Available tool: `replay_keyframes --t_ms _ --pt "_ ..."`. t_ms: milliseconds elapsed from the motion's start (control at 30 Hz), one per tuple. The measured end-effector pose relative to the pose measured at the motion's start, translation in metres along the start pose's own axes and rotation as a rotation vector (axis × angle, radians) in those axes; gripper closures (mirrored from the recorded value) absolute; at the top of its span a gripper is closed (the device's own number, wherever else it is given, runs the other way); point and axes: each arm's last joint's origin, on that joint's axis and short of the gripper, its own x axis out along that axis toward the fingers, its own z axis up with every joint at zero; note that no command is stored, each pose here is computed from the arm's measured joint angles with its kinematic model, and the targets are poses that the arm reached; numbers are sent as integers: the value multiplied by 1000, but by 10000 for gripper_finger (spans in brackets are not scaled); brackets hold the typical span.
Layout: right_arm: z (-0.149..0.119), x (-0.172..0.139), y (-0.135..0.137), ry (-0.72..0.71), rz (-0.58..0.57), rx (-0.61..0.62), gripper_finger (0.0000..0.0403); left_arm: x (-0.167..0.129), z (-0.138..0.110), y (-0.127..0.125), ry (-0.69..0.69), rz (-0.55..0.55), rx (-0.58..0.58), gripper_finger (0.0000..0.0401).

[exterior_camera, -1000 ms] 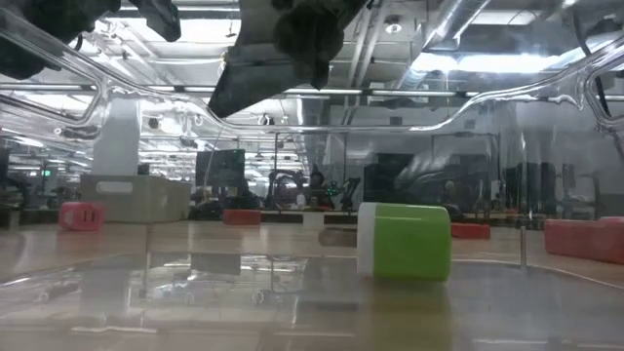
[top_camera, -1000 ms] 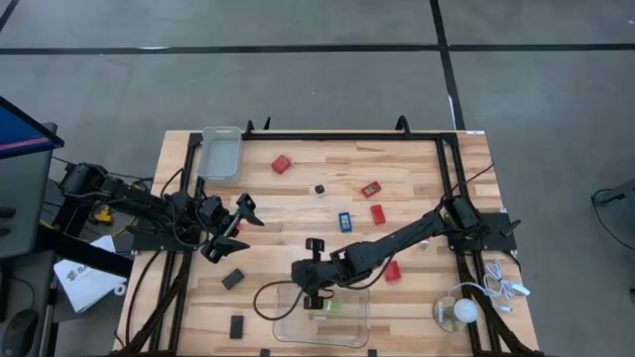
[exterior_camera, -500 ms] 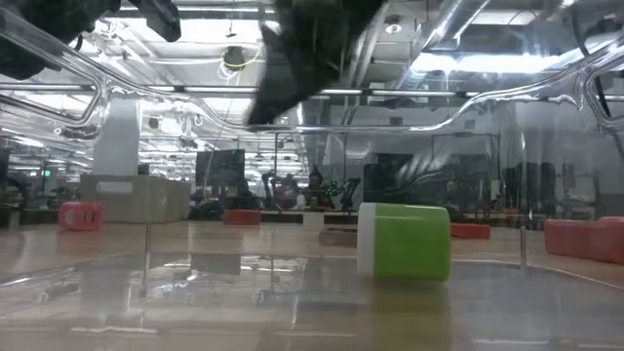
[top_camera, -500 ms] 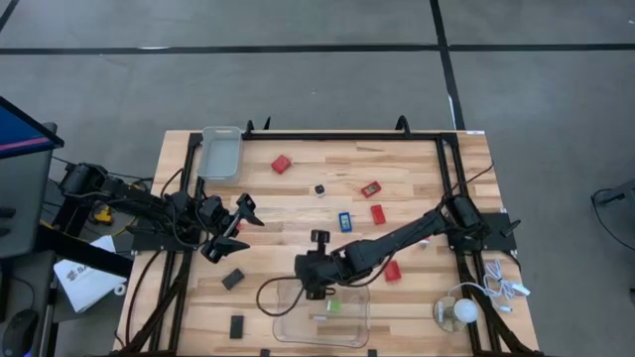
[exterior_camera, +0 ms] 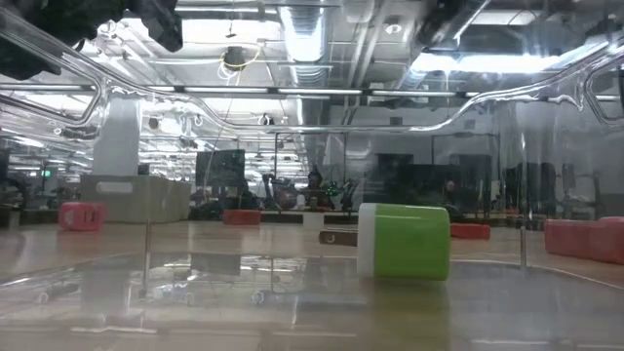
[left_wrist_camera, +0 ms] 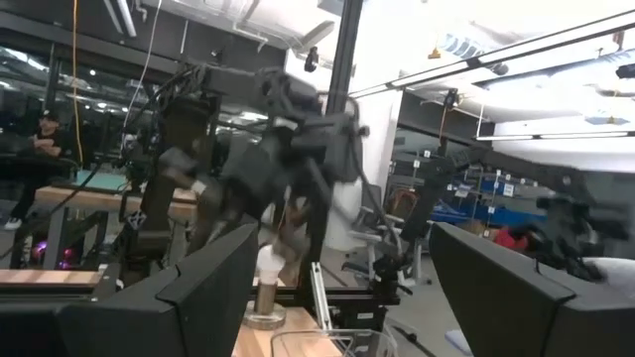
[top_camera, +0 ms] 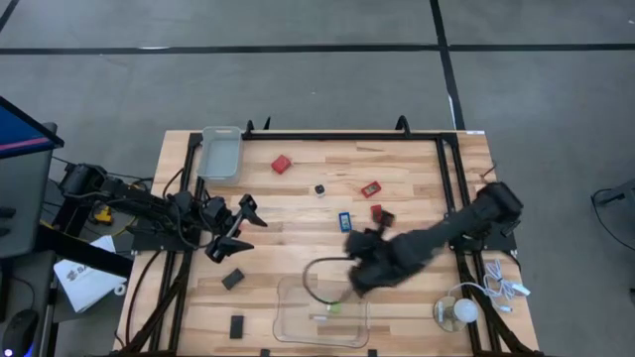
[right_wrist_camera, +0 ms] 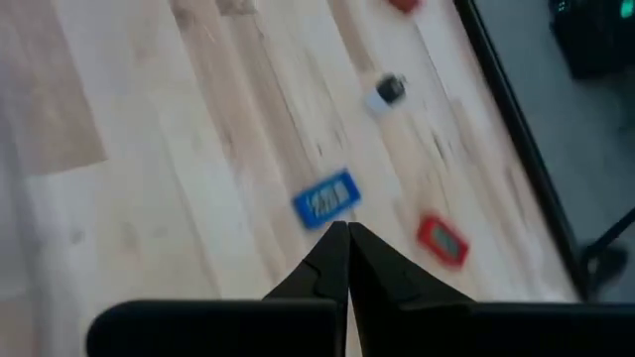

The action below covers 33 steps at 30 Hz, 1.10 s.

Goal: Pick & Place Office items
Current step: Put the right pink charger adapter into the transparent bin

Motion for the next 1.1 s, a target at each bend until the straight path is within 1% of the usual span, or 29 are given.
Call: replay_keyframes --t_ms 167,200,233,333,400,467,533,600,667,800,900,967,1100 --pt "-33 -46 -11 10 -1 171 403 0 0 1 6 4 -1 105" --pt "-40 -53 -11 18 -14 203 403 0 0 1 5 4 -1 105" --pt "-46 -58 -8 16 -3 246 403 0 0 1 5 4 -1 105" --pt "-69 -66 -5 34 37 314 403 0 0 1 6 4 -1 105" --pt "-84 -64 -3 63 20 373 403 0 -1 1 6 4 -2 105" --pt "-103 -55 -2 95 -18 405 403 0 -1 1 6 4 -2 105" --pt "-119 -45 -6 150 -61 477 403 0 -1 1 6 4 -2 105" --pt "-135 -30 -9 216 -130 495 403 0 -1 1 6 4 -2 105" --pt "-148 -17 -13 247 -168 516 403 0 0 1 6 4 -2 105" --pt "-154 -3 -32 257 -196 546 401 0 0 1 2 15 -2 105" --pt "-146 -1 -57 278 -189 585 385 0 0 1 0 23 -2 105" --pt "-138 -2 -76 291 -180 619 362 0 0 1 -1 24 -2 105" --pt "-124 0 -113 303 -145 680 302 0 0 1 -1 24 -2 105"
